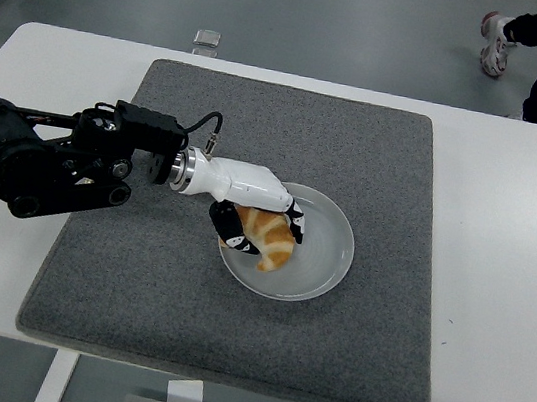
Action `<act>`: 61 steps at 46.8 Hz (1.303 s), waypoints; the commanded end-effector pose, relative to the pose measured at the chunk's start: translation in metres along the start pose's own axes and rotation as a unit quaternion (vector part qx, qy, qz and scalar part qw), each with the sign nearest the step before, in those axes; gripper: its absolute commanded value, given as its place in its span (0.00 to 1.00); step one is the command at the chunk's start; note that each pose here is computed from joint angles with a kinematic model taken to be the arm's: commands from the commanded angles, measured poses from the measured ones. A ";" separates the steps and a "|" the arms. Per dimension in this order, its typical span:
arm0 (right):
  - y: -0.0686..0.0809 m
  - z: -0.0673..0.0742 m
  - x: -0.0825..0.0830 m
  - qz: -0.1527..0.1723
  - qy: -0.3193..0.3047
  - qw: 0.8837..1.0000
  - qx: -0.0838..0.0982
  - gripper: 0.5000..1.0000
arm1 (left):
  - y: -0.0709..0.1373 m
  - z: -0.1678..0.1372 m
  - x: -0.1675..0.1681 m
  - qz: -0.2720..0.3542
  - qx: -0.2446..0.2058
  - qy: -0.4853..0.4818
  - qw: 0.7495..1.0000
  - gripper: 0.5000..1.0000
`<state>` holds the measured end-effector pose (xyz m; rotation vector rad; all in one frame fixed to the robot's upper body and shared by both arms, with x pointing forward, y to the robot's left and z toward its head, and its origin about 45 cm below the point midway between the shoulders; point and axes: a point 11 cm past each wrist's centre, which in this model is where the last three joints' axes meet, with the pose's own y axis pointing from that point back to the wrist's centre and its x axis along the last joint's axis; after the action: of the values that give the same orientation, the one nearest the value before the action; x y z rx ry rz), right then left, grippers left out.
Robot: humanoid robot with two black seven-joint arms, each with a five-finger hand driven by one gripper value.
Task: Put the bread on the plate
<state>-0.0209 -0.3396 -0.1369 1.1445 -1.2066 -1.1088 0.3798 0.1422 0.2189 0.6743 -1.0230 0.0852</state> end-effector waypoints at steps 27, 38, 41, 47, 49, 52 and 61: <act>0.000 0.000 0.000 0.000 0.000 1.000 0.000 0.90 | 0.005 0.006 0.043 0.077 -0.015 0.040 0.996 0.98; 0.000 0.000 0.000 0.000 0.000 1.000 0.000 0.90 | 0.014 0.007 0.073 0.146 -0.035 0.130 0.980 0.98; 0.000 0.000 0.000 0.000 0.000 1.000 0.000 0.90 | 0.017 0.006 0.082 0.169 -0.042 0.166 0.971 0.98; 0.000 0.000 0.000 0.000 0.000 1.000 0.000 0.90 | 0.030 -0.004 0.099 0.218 -0.050 0.238 0.945 0.98; 0.000 0.000 0.000 0.000 0.000 1.000 0.000 0.90 | 0.037 -0.009 0.105 0.239 -0.053 0.268 0.932 0.98; 0.000 0.000 0.000 0.000 0.000 1.000 0.000 0.90 | 0.046 -0.017 0.116 0.270 -0.059 0.312 0.909 0.98; 0.000 0.000 0.000 0.000 0.000 1.000 0.000 0.90 | 0.073 -0.053 0.130 0.357 -0.065 0.457 0.812 0.98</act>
<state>-0.0210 -0.3396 -0.1369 1.1444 -1.2063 -1.1090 0.4538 0.1851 0.3408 0.0744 -0.3554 0.8300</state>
